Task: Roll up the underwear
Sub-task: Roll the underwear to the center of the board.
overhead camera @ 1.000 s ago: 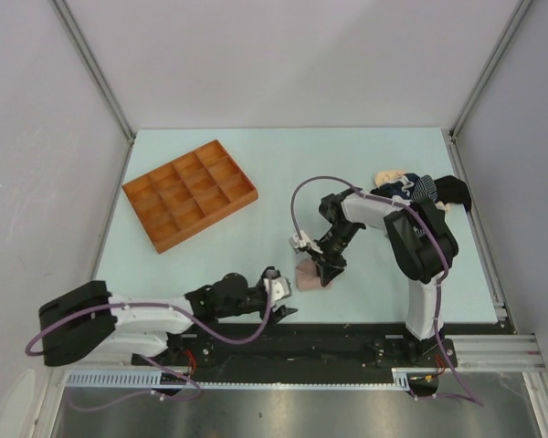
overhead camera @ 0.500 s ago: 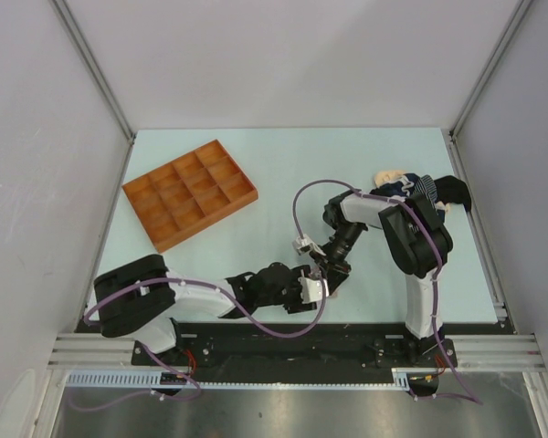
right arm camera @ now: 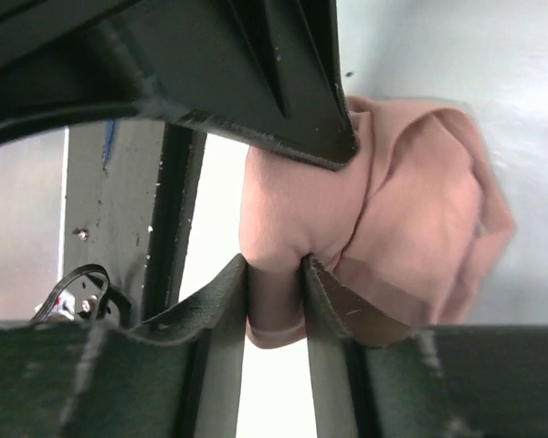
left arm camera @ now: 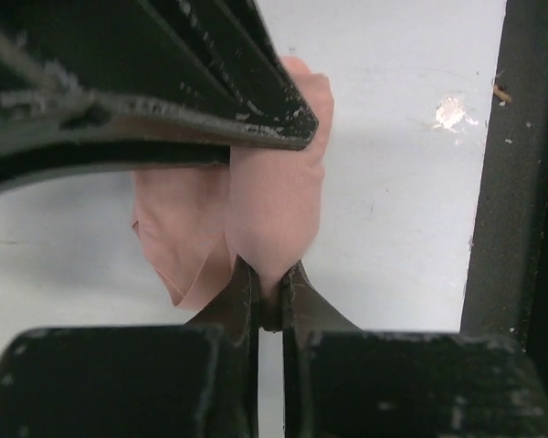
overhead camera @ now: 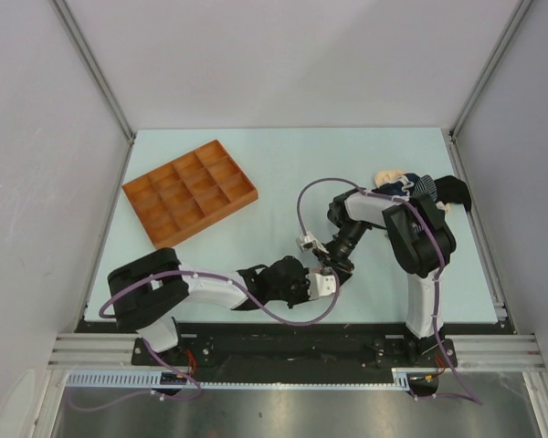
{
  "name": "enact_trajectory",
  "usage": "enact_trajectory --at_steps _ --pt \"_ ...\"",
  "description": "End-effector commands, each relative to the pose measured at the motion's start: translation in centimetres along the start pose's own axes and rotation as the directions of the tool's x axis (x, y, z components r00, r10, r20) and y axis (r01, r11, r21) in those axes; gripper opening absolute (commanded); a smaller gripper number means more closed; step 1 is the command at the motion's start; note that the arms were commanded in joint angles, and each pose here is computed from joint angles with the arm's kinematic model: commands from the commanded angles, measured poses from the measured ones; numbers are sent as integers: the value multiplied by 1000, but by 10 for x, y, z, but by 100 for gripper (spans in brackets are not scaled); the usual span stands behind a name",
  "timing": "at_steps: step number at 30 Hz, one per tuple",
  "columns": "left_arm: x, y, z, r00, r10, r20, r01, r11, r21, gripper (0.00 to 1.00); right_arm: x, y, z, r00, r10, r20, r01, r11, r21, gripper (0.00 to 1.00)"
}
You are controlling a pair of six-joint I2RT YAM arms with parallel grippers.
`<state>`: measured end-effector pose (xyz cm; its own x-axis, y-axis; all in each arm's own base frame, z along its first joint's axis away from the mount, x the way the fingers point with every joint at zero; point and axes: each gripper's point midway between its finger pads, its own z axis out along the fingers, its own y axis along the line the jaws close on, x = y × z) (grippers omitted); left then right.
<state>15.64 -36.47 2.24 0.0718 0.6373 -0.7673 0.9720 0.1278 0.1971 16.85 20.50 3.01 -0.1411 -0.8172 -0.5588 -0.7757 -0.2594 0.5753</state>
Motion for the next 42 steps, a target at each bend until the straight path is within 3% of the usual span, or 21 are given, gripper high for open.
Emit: enact_trajectory --at_steps 1,8,12,18,22,28,35,42 --pt "-1 -5 4 989 -149 -2 149 986 75 0 -20 -3 -28 995 -48 84 37 992 122 37" --pt "29 -8 8 902 -410 -133 429 883 190 0 -30 -12 -89 977 -110 185 40 937 347 48" --pt "30 -8 11 853 -487 -187 520 820 237 0 -38 0 -106 949 -239 205 137 900 414 52" --pt "35 1 14 760 -607 -234 650 722 238 0 -43 19 -95 893 -426 141 313 817 485 58" --pt "45 2 14 697 -667 -264 717 658 229 0 -43 28 -85 822 -567 53 467 725 506 56" --pt "55 1 19 629 -722 -288 778 590 217 0 -34 14 -58 815 -573 -82 533 688 493 47" --pt "56 4 22 604 -745 -283 797 568 206 0 -28 -10 -44 835 -525 -165 534 700 474 45" --pt "59 6 23 577 -770 -271 817 543 197 1 -17 -28 -35 859 -468 -209 508 725 465 36"
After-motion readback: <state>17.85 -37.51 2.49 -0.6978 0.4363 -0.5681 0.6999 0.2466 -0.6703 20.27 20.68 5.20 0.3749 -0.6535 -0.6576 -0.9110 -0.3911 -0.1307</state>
